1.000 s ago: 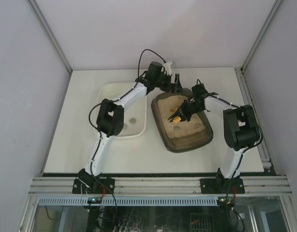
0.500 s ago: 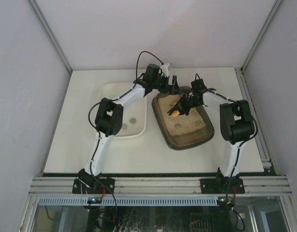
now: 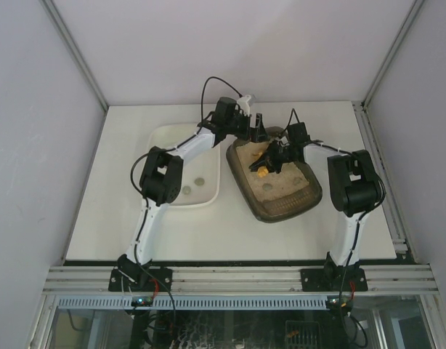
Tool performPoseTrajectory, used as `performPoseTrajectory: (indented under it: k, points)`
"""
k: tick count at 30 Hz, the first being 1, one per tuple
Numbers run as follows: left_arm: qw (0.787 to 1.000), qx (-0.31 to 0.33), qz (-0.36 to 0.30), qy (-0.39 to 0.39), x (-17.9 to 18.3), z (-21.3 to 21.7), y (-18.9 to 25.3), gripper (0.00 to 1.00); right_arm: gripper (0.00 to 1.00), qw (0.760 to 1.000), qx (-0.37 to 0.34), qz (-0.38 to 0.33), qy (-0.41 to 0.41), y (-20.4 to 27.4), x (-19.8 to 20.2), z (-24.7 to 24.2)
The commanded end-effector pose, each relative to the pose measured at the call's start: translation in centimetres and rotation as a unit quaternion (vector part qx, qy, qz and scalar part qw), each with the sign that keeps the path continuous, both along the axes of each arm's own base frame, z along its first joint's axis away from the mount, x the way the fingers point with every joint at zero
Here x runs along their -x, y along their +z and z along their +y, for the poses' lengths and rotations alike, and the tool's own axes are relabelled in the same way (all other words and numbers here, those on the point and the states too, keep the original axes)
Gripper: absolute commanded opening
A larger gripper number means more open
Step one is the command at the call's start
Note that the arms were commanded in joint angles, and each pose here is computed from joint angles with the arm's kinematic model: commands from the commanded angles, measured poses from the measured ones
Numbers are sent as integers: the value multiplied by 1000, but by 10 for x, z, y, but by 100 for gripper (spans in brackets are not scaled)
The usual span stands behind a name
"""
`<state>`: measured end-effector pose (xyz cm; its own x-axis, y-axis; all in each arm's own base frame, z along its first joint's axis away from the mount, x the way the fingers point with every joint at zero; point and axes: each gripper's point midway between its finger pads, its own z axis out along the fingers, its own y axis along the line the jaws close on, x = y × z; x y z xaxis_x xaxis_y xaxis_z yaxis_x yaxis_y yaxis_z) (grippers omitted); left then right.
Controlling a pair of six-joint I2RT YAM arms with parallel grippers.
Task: Clean the litter box
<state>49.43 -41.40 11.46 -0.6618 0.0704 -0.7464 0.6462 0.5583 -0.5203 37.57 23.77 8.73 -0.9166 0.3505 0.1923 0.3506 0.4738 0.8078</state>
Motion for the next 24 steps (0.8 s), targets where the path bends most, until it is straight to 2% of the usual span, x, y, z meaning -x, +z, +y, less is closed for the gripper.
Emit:
performPoseTrajectory:
  k: [1, 8, 12, 17, 24]
  points:
    - [998, -8, 48, -30, 39, -1, 7, 100, 0, 979, -31, -201, 25, 31, -41, 5]
    - [999, -5, 39, -22, 34, 2, 15, 100, 0, 980, -63, -183, 47, 22, -8, 4]
    - [999, -4, 37, -19, 32, 5, 18, 100, 0, 983, -58, -158, 67, 6, 14, 2]
    - [999, -1, 42, -19, 33, 8, 19, 100, 0, 978, -37, -189, 78, -2, 28, -4]
    - [999, 1, 45, 0, 25, 16, 22, 100, 0, 978, -30, -185, 97, -7, 41, -9]
